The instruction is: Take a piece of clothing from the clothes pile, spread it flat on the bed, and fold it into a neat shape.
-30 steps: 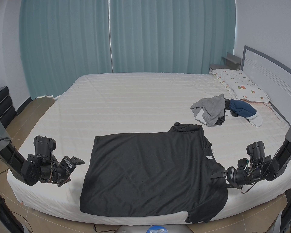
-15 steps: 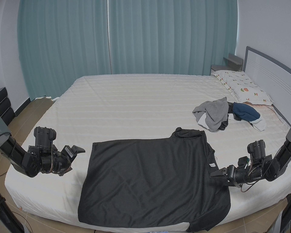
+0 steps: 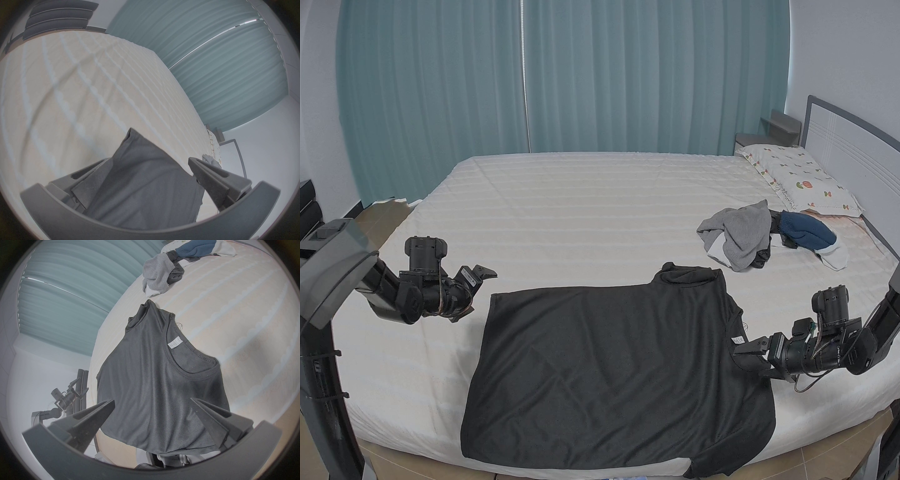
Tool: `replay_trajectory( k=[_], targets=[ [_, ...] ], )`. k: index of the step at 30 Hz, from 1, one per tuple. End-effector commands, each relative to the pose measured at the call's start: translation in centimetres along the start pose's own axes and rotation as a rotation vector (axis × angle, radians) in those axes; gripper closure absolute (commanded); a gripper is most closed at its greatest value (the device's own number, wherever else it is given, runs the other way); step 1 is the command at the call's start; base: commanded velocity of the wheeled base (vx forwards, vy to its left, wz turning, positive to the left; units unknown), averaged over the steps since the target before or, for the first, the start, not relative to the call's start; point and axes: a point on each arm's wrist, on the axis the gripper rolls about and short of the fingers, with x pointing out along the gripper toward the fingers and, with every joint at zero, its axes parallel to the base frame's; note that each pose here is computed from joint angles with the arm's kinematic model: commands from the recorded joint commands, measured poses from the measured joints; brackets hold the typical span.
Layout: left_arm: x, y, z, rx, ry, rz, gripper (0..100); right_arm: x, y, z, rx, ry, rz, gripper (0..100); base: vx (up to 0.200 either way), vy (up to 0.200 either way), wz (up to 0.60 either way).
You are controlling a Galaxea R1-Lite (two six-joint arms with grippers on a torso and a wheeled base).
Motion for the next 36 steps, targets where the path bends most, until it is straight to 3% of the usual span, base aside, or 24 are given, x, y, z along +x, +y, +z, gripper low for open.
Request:
replay_trajectory(
  k=[1, 16, 23, 33, 34, 36],
  targets=[
    [4.8, 1.9, 0.6, -0.007, -0.009, 0.012, 0, 0.0, -0.2, 0.0, 0.006, -0.004, -0.004, 0, 0.0, 0.0, 0.0],
    [7.7, 2.8, 0.3, 0.003, -0.102, 0.017, 0, -0.4, 0.2, -0.9, -0.005, 0.015, 0.001, 0, 0.0, 0.0, 0.0],
    [8.2, 2.3, 0.8, 0.007, -0.095, -0.019, 0, -0.2, -0.1, -1.1, 0.004, 0.025, -0.01, 0, 0.0, 0.0, 0.0],
    [9.3, 2.6, -0.6, 0.059, -0.064, -0.011, 0, 0.1, -0.5, -0.8, 0.015, 0.026, -0.017, 0, 0.0, 0.0, 0.0],
    [9.4, 2.7, -0.6, 0.061, -0.065, -0.01, 100, 0.1, -0.5, -0.8, 0.014, 0.024, -0.018, 0, 0.0, 0.0, 0.0],
    [9.4, 2.6, -0.6, 0.061, -0.07, -0.009, 100, 0.1, -0.5, -0.8, 0.015, 0.022, -0.017, 0, 0.0, 0.0, 0.0]
  ],
)
